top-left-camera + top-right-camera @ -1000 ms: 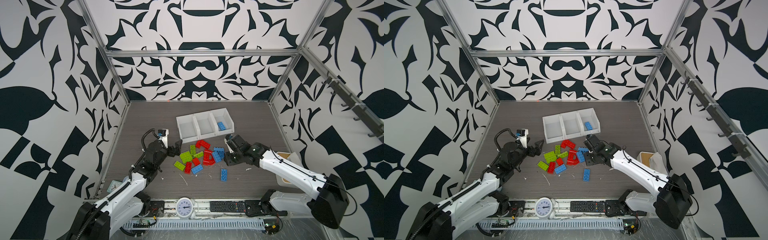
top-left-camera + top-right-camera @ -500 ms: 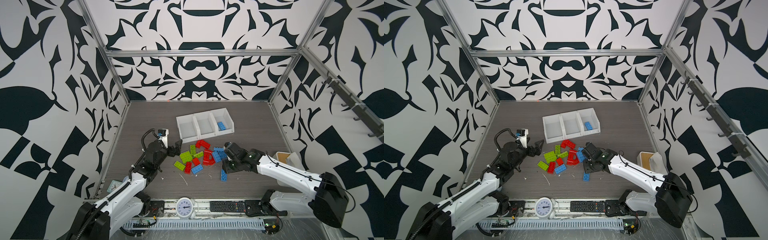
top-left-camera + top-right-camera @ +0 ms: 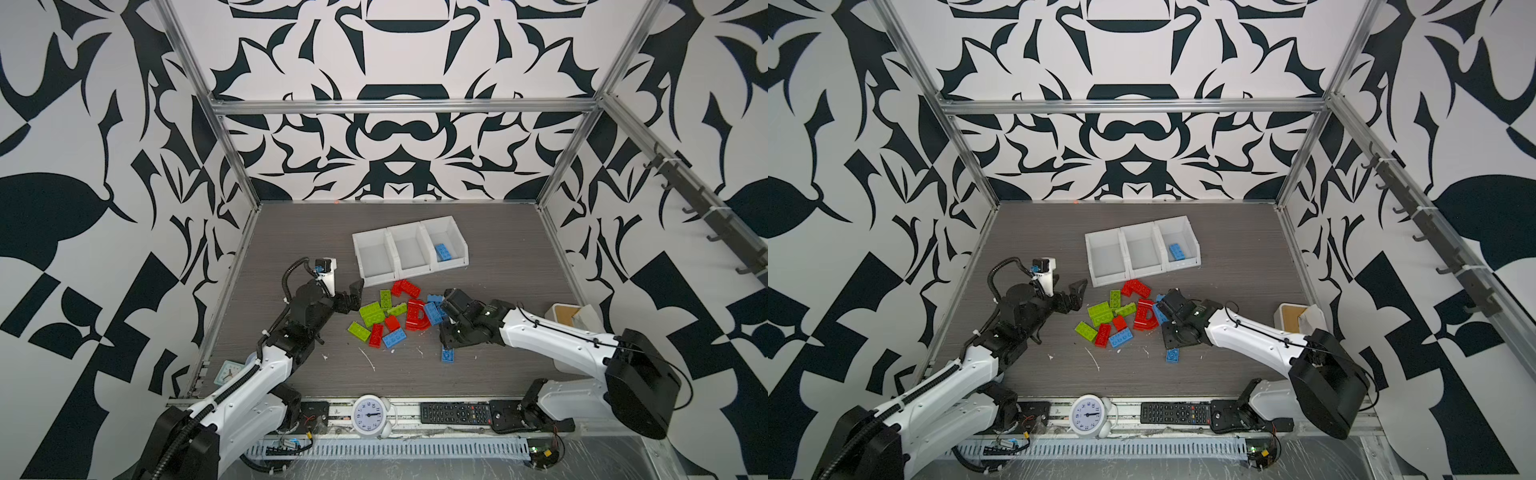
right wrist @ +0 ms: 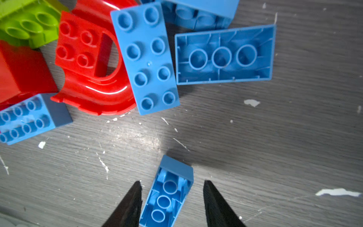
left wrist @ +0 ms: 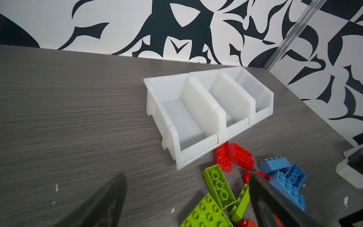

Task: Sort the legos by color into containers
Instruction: 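Move the right gripper back down onto another small blue brick, then grasp the blue brick and lift it into the same bin compartment, then release the brick and return the right gripper to the pile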

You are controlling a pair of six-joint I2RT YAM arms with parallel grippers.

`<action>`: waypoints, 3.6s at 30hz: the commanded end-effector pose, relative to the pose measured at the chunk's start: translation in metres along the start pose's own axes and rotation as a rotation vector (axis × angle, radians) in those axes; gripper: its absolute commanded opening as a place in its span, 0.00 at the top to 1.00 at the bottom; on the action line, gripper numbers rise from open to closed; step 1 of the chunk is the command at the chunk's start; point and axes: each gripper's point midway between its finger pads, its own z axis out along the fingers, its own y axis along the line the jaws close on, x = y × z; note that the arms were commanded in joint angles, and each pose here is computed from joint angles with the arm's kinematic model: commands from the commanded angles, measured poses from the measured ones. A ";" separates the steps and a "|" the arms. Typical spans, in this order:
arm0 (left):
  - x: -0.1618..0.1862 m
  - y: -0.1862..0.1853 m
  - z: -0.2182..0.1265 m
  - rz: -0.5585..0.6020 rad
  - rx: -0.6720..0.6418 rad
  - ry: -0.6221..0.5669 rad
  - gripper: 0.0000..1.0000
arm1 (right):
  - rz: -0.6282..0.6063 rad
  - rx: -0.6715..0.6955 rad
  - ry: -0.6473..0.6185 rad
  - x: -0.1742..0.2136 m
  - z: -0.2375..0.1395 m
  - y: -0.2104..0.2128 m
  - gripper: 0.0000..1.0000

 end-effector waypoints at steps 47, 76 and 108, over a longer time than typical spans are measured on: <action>-0.008 0.002 -0.003 -0.014 -0.016 -0.041 0.01 | -0.101 -0.072 -0.360 -0.202 -0.078 -0.026 0.74; -0.002 0.000 0.005 -0.011 -0.004 -0.008 0.01 | -0.103 -0.038 -0.434 -0.352 -0.026 -0.065 0.71; -0.003 -0.004 0.004 -0.007 0.016 -0.012 0.01 | -0.169 -0.141 -0.273 -0.139 -0.060 0.025 0.49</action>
